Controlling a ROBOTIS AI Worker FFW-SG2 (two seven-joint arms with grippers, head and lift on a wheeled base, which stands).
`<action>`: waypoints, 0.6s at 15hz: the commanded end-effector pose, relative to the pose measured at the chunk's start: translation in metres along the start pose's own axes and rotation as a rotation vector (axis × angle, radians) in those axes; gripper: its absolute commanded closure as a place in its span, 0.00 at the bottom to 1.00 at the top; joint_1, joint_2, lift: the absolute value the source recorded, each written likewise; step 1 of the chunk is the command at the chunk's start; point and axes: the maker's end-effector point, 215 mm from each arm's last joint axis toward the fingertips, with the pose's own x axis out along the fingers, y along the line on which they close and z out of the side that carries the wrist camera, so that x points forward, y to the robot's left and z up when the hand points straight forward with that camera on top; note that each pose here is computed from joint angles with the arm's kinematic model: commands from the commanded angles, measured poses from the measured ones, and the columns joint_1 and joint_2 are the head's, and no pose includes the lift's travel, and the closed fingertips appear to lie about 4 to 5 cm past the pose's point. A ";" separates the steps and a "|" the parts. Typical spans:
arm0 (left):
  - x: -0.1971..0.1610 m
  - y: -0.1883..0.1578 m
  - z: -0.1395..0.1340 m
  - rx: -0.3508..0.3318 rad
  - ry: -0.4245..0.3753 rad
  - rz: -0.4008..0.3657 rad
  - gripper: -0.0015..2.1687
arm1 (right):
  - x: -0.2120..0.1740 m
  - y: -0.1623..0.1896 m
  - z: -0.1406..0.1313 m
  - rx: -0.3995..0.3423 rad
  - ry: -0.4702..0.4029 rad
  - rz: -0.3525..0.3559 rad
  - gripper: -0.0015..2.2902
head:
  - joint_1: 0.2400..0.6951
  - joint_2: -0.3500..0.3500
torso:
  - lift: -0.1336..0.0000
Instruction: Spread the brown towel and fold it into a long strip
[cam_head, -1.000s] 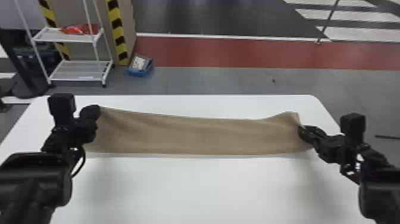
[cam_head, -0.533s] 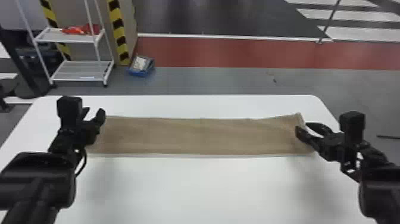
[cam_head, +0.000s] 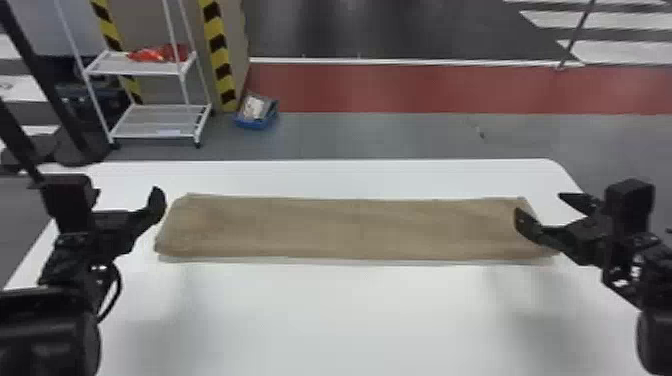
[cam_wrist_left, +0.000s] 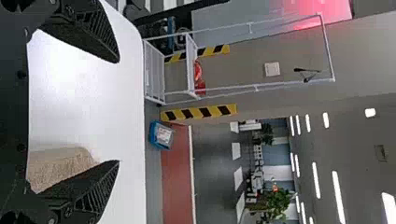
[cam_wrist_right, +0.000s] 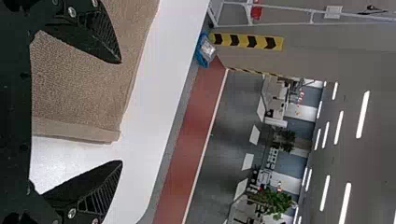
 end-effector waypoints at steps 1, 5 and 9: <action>-0.026 0.008 0.018 -0.032 -0.049 -0.001 0.01 | -0.009 0.015 0.019 0.008 -0.027 0.026 0.05 | 1.00 0.50 | 0.13; -0.086 -0.010 0.044 -0.037 -0.174 -0.038 0.01 | -0.041 0.085 0.085 0.025 -0.160 0.119 0.05 | 1.00 0.56 | 0.13; -0.129 -0.049 0.056 -0.055 -0.247 -0.089 0.01 | -0.076 0.159 0.120 0.050 -0.251 0.181 0.05 | 1.00 0.63 | 0.13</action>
